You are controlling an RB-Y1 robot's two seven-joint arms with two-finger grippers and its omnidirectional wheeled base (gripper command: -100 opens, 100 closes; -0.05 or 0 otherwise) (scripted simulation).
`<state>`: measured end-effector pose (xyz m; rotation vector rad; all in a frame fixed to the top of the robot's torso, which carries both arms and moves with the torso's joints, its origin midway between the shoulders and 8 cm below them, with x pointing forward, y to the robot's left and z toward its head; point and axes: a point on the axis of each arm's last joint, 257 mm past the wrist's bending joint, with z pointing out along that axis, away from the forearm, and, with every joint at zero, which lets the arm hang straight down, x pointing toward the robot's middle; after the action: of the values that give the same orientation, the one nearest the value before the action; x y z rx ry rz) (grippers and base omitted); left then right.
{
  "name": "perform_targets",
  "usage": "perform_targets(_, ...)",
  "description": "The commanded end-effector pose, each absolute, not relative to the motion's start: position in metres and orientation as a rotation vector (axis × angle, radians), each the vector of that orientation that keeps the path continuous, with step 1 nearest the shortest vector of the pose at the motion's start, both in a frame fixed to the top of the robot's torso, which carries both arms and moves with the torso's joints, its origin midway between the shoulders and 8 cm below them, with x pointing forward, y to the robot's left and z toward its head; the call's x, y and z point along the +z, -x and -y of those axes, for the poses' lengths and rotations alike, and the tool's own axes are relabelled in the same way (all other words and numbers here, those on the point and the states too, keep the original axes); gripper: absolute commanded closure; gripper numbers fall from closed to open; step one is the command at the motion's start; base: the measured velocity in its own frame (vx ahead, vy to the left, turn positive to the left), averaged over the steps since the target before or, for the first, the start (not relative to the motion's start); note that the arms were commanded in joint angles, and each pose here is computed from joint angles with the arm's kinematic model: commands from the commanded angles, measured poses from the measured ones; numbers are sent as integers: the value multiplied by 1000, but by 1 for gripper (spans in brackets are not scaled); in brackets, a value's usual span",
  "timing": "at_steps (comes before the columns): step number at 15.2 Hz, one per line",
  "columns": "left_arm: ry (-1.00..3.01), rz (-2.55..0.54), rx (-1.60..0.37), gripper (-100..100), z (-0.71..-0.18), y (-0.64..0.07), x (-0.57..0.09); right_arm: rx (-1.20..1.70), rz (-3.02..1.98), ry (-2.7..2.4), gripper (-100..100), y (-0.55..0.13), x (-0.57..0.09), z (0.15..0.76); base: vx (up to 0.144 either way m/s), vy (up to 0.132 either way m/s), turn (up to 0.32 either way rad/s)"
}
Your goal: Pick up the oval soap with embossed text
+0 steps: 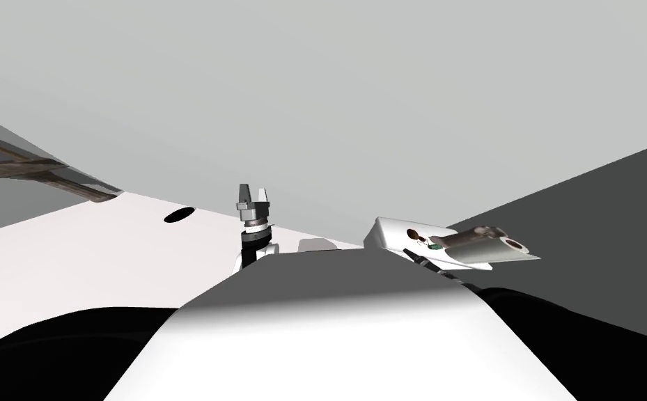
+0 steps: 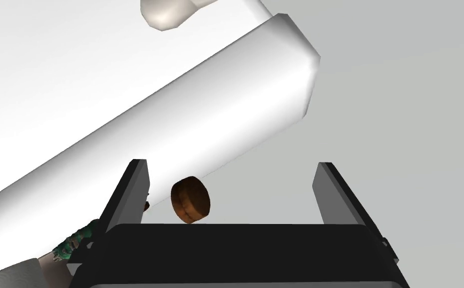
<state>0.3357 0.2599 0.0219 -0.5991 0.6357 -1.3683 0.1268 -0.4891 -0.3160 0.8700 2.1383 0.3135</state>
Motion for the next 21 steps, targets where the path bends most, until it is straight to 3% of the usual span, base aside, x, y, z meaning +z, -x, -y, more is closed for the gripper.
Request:
perform_targets(1,599,-636,-1368,0,-260,-336,22,233,-2207,-889,-100,-105,-323,510,12,-8,243)
perform_targets(21,599,-636,-1368,0,-260,-336,22,-272,-2588,-794,-100,-20,-318,621,7,-9,209)
